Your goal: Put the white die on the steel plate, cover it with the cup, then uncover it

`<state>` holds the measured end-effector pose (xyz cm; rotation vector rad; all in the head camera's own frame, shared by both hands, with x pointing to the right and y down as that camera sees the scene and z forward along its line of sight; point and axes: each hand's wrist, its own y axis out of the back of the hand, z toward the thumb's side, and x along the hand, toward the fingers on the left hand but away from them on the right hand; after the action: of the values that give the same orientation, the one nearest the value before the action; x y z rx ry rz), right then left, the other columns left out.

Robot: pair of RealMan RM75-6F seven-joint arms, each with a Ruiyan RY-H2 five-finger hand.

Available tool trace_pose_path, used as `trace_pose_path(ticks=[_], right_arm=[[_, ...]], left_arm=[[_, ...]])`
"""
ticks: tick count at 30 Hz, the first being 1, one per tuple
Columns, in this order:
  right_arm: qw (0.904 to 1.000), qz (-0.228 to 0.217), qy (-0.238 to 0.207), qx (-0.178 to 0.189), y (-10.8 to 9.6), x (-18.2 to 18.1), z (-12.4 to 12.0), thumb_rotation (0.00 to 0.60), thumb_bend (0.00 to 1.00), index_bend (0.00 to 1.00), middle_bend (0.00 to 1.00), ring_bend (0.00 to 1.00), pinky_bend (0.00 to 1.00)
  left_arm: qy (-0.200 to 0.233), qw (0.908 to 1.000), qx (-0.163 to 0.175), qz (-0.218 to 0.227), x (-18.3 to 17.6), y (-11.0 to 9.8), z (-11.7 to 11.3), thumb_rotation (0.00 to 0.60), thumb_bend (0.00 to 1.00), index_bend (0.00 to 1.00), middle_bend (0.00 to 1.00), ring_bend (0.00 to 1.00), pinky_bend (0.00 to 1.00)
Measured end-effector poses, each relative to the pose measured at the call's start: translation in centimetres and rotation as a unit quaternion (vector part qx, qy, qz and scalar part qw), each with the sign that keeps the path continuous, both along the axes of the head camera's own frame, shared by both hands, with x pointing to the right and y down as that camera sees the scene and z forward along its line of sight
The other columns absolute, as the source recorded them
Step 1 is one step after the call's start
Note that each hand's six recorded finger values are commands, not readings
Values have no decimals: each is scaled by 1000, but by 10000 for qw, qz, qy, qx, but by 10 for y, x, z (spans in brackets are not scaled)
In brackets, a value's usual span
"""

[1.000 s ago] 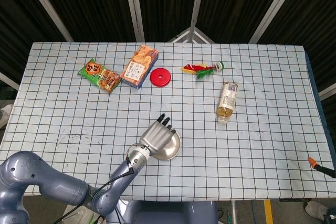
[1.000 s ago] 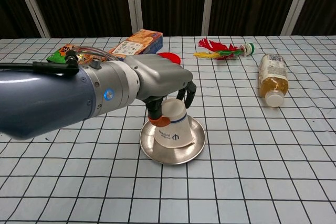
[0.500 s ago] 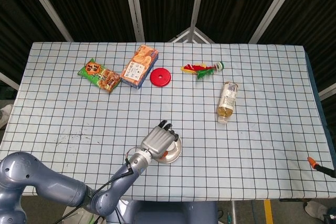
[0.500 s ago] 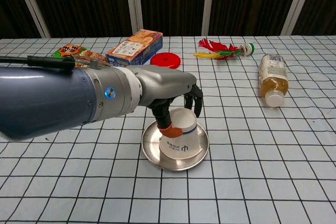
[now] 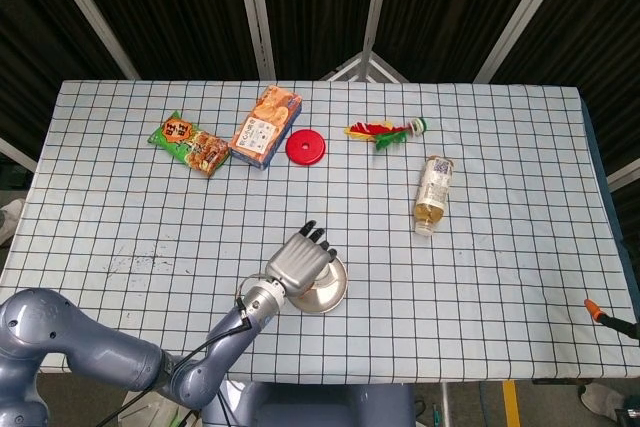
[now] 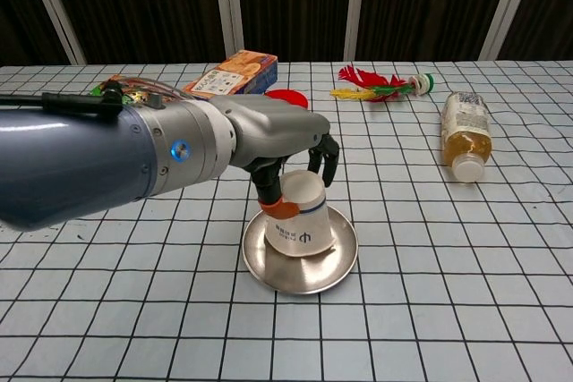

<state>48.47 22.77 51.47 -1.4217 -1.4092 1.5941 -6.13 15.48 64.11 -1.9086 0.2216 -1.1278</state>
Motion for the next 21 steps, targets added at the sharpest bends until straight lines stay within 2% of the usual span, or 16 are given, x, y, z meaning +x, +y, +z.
trace_pose_path(ticks=[6, 10, 16, 21], right_arm=[[10000, 11, -27, 8, 0, 1, -1, 600, 96, 187, 101, 134, 72], [10000, 36, -27, 3, 0, 2, -1, 600, 96, 188, 101, 134, 72], [10000, 34, -31, 1, 0, 2, -1, 600, 96, 188, 101, 134, 72], [10000, 42, -35, -5, 0, 2, 0, 600, 96, 190, 103, 134, 72]], left_arm=[[20, 9988, 445, 183, 3, -2, -1, 600, 517, 381, 356, 126, 84], [39, 9976, 626, 285, 4, 0, 0, 600, 517, 381, 356, 126, 84], [193, 9987, 430, 209, 5, 5, 3, 600, 518, 381, 360, 134, 84], [393, 9990, 88, 192, 7, 11, 4, 600, 518, 381, 362, 134, 84]])
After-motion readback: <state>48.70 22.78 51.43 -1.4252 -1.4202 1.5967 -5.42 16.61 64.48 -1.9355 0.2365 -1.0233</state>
